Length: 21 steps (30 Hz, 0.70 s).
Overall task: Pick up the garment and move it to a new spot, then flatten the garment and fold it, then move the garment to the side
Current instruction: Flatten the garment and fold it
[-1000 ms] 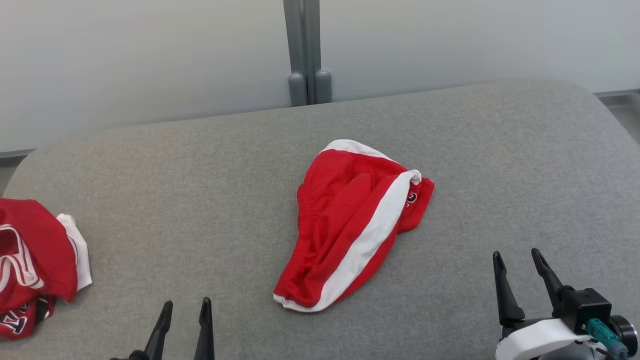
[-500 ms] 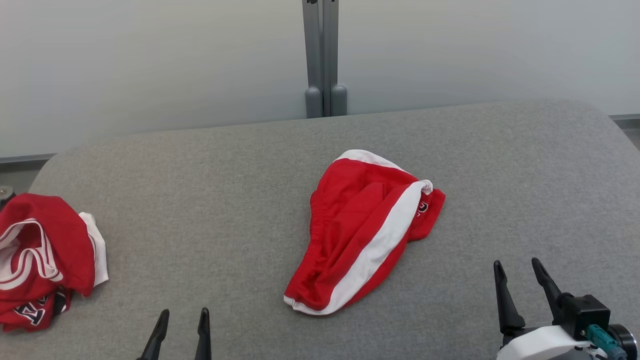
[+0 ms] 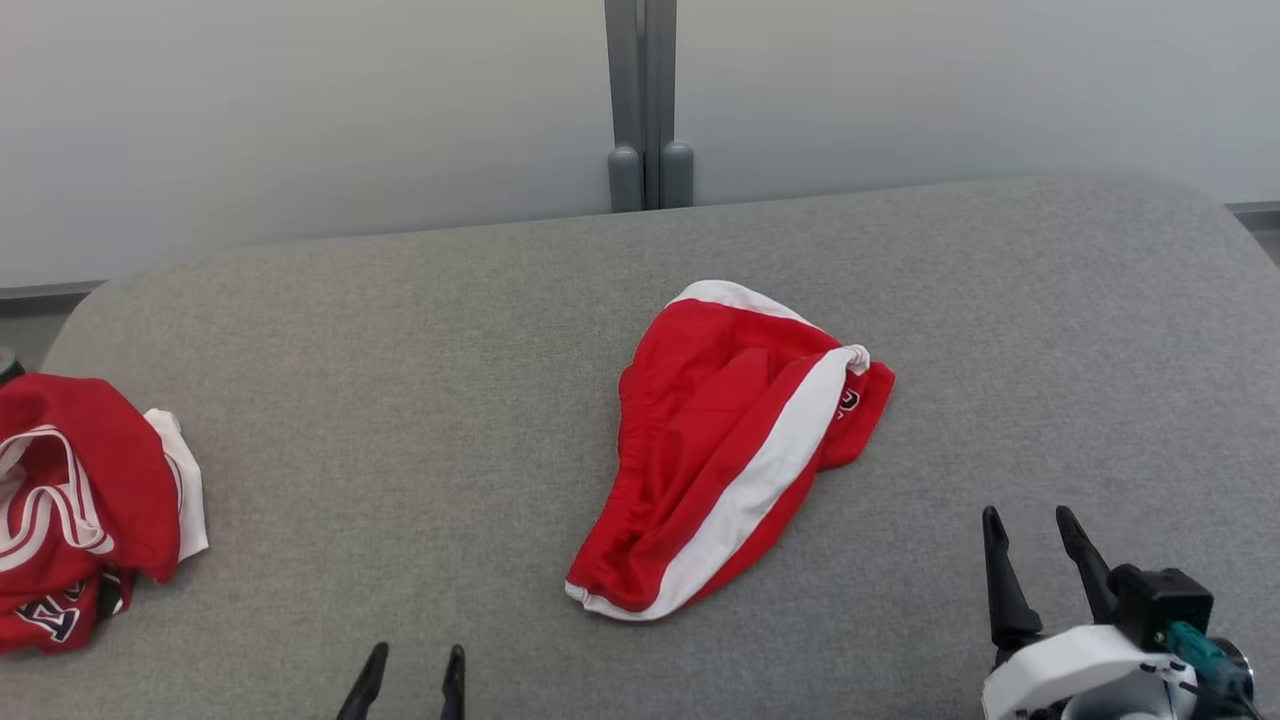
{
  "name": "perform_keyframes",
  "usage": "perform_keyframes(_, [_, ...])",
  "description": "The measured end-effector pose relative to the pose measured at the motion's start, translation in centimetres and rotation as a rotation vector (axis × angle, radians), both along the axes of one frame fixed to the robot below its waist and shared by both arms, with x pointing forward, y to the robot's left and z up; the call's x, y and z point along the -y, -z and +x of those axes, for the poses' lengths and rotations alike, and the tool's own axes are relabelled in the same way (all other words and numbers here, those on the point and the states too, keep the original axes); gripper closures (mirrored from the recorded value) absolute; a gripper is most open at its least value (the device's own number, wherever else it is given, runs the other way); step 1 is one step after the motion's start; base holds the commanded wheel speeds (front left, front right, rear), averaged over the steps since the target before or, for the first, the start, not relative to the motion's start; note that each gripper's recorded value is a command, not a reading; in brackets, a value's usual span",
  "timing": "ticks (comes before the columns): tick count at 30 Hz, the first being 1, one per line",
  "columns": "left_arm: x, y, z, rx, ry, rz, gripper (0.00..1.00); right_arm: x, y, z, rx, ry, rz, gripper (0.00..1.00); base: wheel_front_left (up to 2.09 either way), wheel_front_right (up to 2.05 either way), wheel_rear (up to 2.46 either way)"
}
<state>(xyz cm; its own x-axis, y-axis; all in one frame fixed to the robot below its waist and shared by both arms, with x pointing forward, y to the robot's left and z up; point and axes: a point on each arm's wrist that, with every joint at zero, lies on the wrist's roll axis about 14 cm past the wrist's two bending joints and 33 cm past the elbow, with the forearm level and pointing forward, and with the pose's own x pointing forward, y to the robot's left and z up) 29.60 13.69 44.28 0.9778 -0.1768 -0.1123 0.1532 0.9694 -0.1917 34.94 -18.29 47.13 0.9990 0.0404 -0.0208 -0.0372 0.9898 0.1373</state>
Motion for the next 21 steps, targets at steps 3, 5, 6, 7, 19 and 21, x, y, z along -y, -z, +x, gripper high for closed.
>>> perform_keyframes(3, [1.7,0.8,0.5,-0.028,0.073,0.000,0.00,-1.0,0.7,1.6,-0.030,-0.030,0.006,0.00,0.00,0.00,0.00])
perform_keyframes(5, [2.8,1.6,0.7,-0.052,0.135,0.012,0.00,-2.0,0.4,3.4,-0.053,-0.066,-0.008,0.00,0.00,0.00,0.00])
perform_keyframes(6, [3.1,1.8,1.0,-0.062,0.165,0.019,0.00,-2.3,-0.1,4.7,-0.062,-0.083,-0.022,0.00,0.00,0.00,0.00])
perform_keyframes(7, [3.5,1.9,1.5,-0.070,0.192,0.023,0.00,-2.4,-0.4,5.9,-0.073,-0.098,-0.040,0.00,0.00,0.00,0.00])
perform_keyframes(19, [5.8,3.7,4.8,-0.177,0.379,0.036,0.00,-6.3,1.7,14.1,-0.343,-0.268,-0.084,0.00,0.00,0.00,0.00])
perform_keyframes(21, [5.6,4.0,5.0,-0.190,0.387,0.040,0.00,-6.6,2.6,14.8,-0.387,-0.284,-0.083,0.00,0.00,0.00,0.00])
